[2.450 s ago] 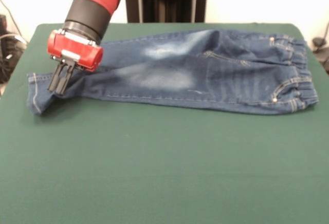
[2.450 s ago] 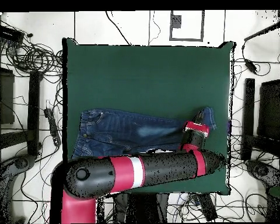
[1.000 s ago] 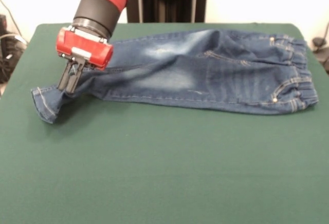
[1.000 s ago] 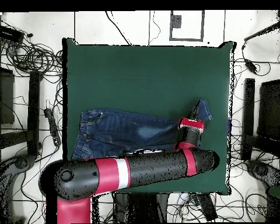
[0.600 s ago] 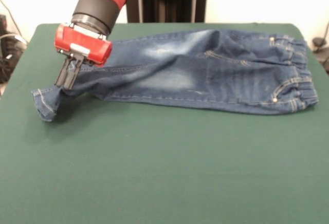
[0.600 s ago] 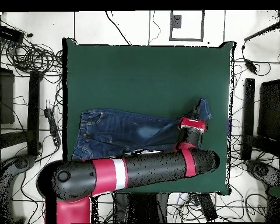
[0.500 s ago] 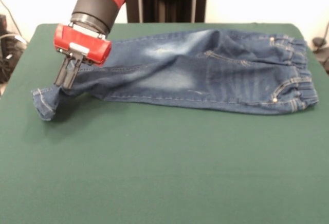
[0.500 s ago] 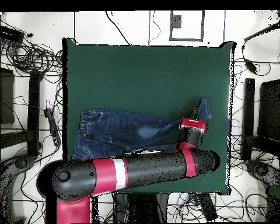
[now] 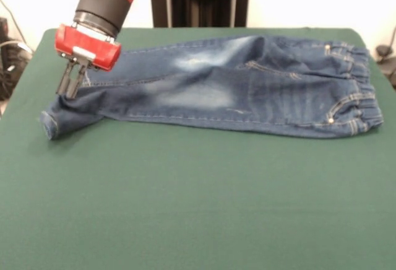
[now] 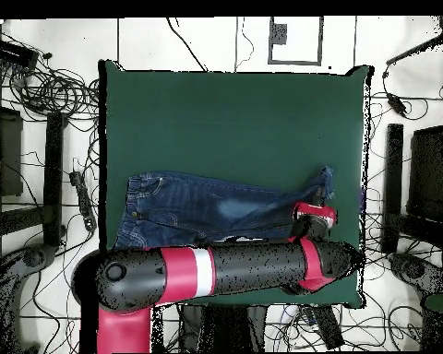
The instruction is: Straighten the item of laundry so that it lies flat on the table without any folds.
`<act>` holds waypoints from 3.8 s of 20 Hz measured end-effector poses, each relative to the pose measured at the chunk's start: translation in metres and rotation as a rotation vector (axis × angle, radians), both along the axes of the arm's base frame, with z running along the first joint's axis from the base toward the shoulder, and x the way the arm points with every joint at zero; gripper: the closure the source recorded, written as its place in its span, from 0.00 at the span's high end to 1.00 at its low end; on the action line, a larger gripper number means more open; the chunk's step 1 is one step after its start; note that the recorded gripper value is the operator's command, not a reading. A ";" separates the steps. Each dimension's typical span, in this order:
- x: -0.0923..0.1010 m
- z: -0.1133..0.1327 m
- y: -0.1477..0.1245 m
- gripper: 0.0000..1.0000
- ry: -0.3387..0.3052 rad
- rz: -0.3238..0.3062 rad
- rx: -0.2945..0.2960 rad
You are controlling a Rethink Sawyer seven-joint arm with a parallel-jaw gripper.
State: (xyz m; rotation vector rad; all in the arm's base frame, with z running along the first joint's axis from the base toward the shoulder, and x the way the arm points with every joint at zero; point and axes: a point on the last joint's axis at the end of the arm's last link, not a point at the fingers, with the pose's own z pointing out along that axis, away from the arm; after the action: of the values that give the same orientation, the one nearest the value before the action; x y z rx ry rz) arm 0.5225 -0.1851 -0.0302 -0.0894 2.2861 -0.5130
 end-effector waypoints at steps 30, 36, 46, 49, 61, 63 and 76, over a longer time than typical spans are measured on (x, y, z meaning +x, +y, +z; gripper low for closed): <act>-0.005 0.022 0.034 0.00 0.137 -0.067 -0.172; 0.003 0.024 0.051 0.00 0.119 -0.046 -0.150; -0.011 0.009 0.041 0.00 0.195 -0.036 -0.099; -0.014 0.006 0.039 0.00 0.202 -0.043 -0.081; -0.022 -0.008 0.040 1.00 0.212 -0.063 -0.034; -0.023 -0.011 0.044 1.00 0.211 -0.064 -0.013; -0.037 0.013 0.085 1.00 0.251 -0.118 -0.020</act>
State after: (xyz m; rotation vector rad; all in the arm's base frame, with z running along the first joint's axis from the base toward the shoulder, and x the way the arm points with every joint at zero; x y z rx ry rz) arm 0.4853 -0.1002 -0.0173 -0.0300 2.5422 -0.6157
